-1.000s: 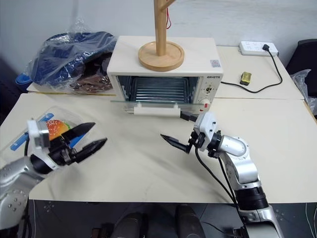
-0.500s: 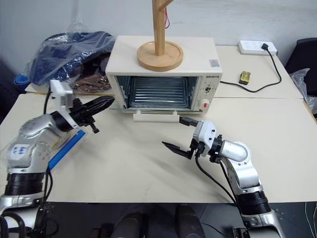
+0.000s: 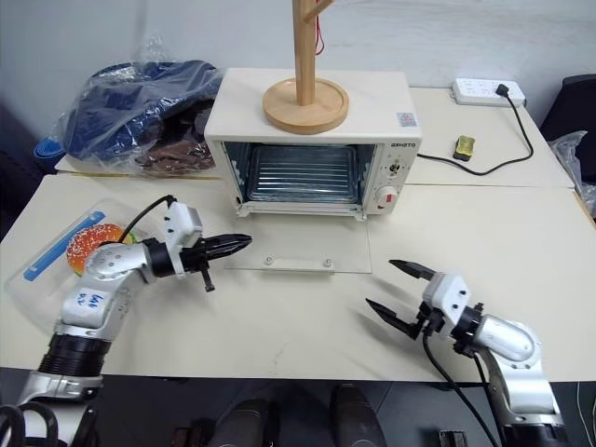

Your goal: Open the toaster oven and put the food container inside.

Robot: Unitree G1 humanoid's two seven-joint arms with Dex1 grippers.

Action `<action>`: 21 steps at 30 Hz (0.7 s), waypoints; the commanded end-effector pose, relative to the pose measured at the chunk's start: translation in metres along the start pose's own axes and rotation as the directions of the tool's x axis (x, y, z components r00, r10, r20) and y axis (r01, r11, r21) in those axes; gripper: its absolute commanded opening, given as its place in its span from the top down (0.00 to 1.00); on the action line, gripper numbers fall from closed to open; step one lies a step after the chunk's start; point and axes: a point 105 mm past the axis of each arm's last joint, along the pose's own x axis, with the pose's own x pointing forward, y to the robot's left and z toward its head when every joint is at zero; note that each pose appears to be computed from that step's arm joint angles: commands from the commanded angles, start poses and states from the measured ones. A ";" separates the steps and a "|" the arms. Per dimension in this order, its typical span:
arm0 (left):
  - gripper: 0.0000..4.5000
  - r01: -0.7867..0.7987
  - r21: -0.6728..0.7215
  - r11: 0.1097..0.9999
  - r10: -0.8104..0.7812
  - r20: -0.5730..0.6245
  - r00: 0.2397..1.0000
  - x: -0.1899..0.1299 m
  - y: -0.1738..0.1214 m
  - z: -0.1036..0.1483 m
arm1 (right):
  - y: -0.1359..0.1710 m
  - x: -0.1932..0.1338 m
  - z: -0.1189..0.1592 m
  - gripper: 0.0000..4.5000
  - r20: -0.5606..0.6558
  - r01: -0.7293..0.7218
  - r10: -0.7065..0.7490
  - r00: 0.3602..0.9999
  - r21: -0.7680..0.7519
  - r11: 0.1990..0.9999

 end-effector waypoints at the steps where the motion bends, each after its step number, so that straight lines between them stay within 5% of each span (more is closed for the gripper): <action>1: 0.99 -0.043 0.050 0.998 0.043 -0.009 0.999 0.002 -0.006 -0.002 | -0.013 -0.009 0.018 0.00 0.057 0.075 -0.073 0.996 -0.028 0.997; 4: 0.99 -0.052 0.045 0.998 0.053 -0.004 0.999 0.000 -0.014 -0.004 | -0.014 -0.006 0.030 0.00 0.130 0.078 -0.077 0.988 0.000 0.997; 13: 0.40 -0.233 -0.118 0.965 0.253 0.198 0.947 -0.069 -0.020 0.031 | -0.005 0.030 0.059 0.00 0.270 -0.123 0.107 0.957 0.044 0.991; 16: 0.20 -0.405 -0.223 0.887 0.448 0.195 0.873 -0.125 -0.016 0.038 | -0.002 0.040 0.068 0.00 0.311 -0.170 0.162 0.936 -0.001 0.985; 19: 0.00 -0.656 -0.268 0.705 0.694 0.076 0.716 -0.206 -0.022 0.031 | 0.005 0.050 0.078 0.00 0.377 -0.216 0.208 0.902 -0.023 0.976; 21: 0.00 -0.763 -0.292 0.576 0.796 -0.012 0.605 -0.252 -0.028 0.017 | 0.012 0.056 0.083 0.00 0.407 -0.247 0.242 0.881 -0.042 0.968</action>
